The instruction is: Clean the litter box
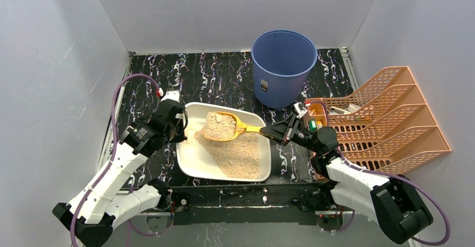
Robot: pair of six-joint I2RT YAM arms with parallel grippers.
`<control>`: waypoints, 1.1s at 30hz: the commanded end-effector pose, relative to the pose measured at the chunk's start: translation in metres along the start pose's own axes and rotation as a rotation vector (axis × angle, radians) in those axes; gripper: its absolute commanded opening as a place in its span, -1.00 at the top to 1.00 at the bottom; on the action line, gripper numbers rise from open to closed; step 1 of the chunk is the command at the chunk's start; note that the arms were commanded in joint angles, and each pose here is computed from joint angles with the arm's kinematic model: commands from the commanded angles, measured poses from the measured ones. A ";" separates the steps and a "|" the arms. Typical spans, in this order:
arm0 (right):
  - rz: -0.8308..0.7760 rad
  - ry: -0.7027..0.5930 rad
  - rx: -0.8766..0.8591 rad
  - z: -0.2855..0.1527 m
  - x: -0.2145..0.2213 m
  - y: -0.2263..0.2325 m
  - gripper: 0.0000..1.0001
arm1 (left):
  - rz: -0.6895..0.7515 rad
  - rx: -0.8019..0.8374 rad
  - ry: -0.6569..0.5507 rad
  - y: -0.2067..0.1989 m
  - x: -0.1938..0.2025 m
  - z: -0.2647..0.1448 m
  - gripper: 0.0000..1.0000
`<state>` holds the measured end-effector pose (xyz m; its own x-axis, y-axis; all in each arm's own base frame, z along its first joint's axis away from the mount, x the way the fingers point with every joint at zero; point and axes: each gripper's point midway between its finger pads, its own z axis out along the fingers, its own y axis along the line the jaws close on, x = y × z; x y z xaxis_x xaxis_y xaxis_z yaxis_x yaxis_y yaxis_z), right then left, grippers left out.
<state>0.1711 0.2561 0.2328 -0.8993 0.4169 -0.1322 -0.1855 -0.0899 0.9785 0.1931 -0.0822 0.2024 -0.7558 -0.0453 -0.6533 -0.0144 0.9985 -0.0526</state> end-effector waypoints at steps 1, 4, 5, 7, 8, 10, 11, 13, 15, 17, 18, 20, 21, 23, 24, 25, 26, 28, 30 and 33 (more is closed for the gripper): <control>-0.037 -0.064 -0.048 -0.004 -0.017 0.025 0.97 | -0.119 0.129 -0.131 -0.028 -0.035 -0.007 1.00; -0.068 0.013 -0.113 -0.002 -0.005 0.046 0.97 | -0.114 0.136 -0.126 -0.031 -0.035 -0.008 1.00; -0.080 0.016 -0.120 -0.001 -0.004 0.049 0.97 | -0.114 0.137 -0.127 -0.031 -0.035 -0.008 1.00; -0.042 -0.082 -0.066 -0.008 -0.024 0.036 0.97 | -0.114 0.140 -0.138 -0.031 -0.037 -0.008 1.00; -0.028 -0.097 -0.079 -0.010 -0.025 0.037 0.97 | -0.113 0.140 -0.139 -0.031 -0.037 -0.007 1.00; -0.059 -0.015 -0.134 -0.006 -0.011 0.055 0.97 | -0.110 0.142 -0.137 -0.031 -0.038 -0.009 1.00; -0.076 -0.010 -0.140 -0.005 -0.010 0.058 0.97 | -0.109 0.143 -0.138 -0.031 -0.038 -0.010 1.00; -0.042 -0.089 -0.063 -0.008 -0.025 0.038 0.97 | -0.114 0.147 -0.150 -0.030 -0.039 -0.011 1.00; -0.035 -0.062 -0.119 -0.009 -0.018 0.051 0.97 | -0.107 0.152 -0.147 -0.032 -0.040 -0.011 1.00; -0.059 -0.012 -0.139 -0.005 -0.009 0.060 0.97 | -0.101 0.148 -0.141 -0.031 -0.040 -0.013 1.00; -0.060 -0.037 -0.106 -0.004 -0.014 0.053 0.97 | -0.101 0.147 -0.145 -0.030 -0.040 -0.013 1.00; -0.049 -0.089 -0.080 -0.007 -0.023 0.047 0.97 | -0.099 0.147 -0.154 -0.030 -0.040 -0.011 1.00; -0.057 -0.055 -0.115 -0.006 -0.017 0.058 0.97 | -0.095 0.147 -0.146 -0.031 -0.039 -0.010 1.00; -0.096 -0.004 -0.138 -0.002 -0.007 0.068 0.97 | -0.088 0.142 -0.133 -0.031 -0.038 -0.010 1.00; -0.097 -0.023 -0.109 -0.002 -0.011 0.063 0.97 | -0.094 0.139 -0.137 -0.030 -0.037 -0.008 1.00; -0.066 -0.072 -0.070 -0.004 -0.020 0.054 0.97 | -0.097 0.140 -0.141 -0.030 -0.036 -0.005 1.00; -0.041 -0.091 -0.077 -0.006 -0.023 0.054 0.97 | -0.098 0.142 -0.139 -0.032 -0.034 -0.002 1.00; -0.065 -0.007 -0.142 -0.006 -0.008 0.070 0.97 | -0.094 0.140 -0.120 -0.033 -0.031 0.001 1.00; -0.067 -0.018 -0.090 -0.006 -0.011 0.058 0.97 | -0.102 0.125 -0.110 -0.032 -0.028 0.006 1.00; -0.033 -0.081 -0.115 -0.013 -0.018 0.060 0.97 | -0.104 0.132 -0.098 -0.036 -0.025 0.013 1.00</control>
<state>0.1724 0.2404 0.2625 -0.8840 0.4517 -0.1205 -0.1872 -0.1058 0.9766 0.1993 -0.0906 0.1901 -0.7587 -0.0323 -0.6506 0.0111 0.9980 -0.0625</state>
